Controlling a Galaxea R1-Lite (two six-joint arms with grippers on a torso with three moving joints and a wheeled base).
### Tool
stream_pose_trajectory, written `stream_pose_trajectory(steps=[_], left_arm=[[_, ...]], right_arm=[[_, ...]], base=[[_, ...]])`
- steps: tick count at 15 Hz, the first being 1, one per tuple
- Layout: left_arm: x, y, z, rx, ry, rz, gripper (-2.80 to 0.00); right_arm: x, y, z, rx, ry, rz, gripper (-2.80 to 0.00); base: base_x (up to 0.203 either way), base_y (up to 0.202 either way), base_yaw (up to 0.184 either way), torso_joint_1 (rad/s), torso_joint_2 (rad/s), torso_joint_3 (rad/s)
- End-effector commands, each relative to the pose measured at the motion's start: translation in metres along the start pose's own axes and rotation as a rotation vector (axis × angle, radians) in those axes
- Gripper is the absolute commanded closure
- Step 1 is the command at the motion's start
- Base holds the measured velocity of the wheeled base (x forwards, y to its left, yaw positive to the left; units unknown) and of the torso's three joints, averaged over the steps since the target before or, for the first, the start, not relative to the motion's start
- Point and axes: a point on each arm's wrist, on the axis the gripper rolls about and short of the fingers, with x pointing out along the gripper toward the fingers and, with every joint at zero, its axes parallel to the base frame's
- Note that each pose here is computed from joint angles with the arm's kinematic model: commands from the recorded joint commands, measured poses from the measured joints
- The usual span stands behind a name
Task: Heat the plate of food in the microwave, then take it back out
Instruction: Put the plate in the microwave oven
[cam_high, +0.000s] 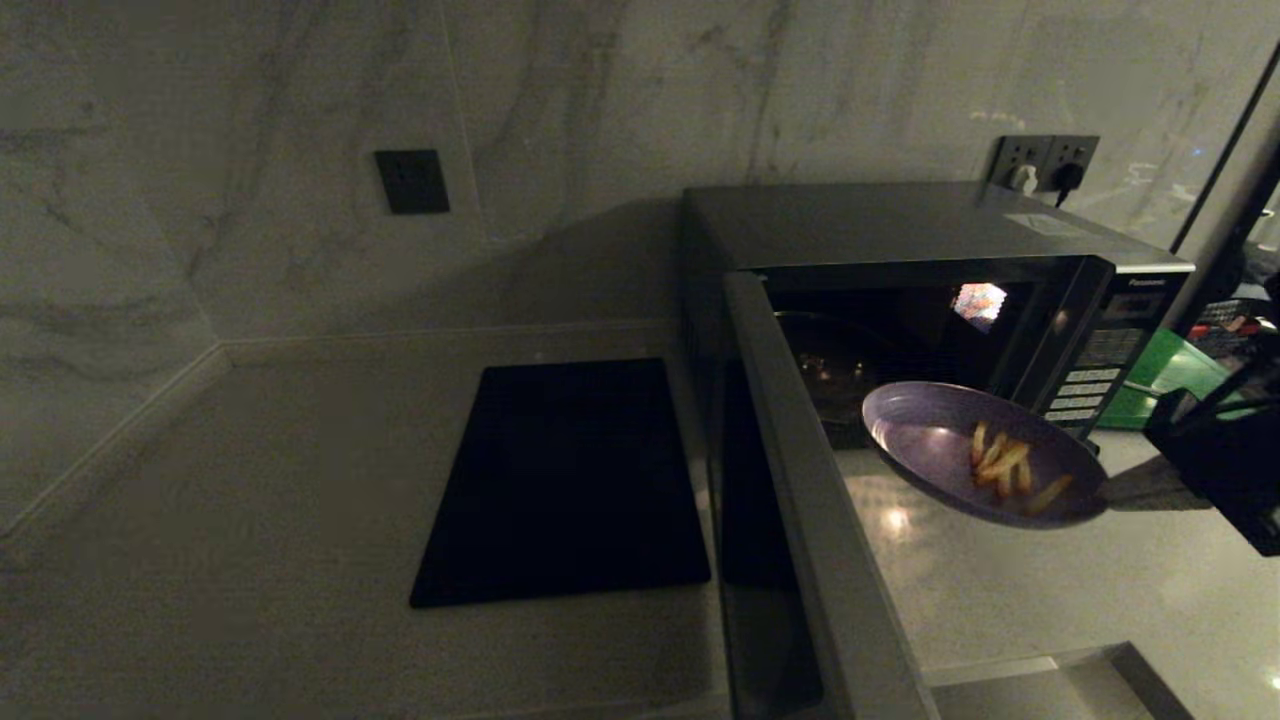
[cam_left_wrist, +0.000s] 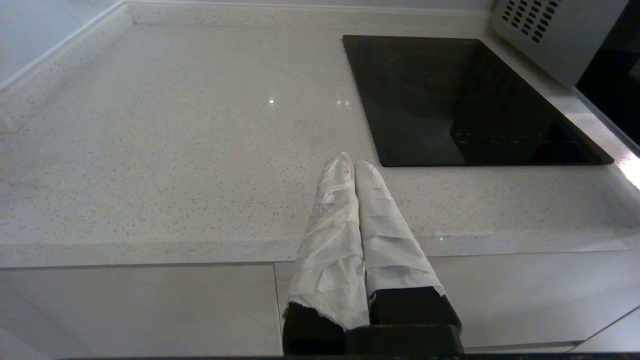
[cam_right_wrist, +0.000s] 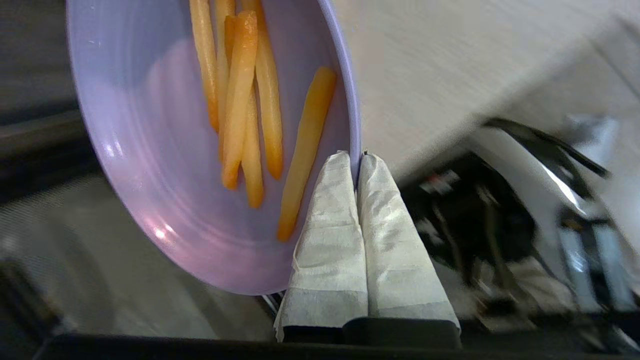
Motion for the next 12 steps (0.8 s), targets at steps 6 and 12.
stream_pose_trajectory(steps=[6,12], left_arm=[[0.0,0.0,0.0,-0.001,0.0,0.001,0.0],[0.0,0.0,0.0,-0.001,0.0,0.001,0.0]], right_arm=[[0.074,0.057,0.015,0.016,-0.112,-0.094,0.0],[0.097,0.099,0.007,0.096,-0.217,-0.088,0.0]], base=[[0.0,0.0,0.0,0.0,0.0,0.0],[0.0,0.0,0.0,0.0,0.0,0.0]])
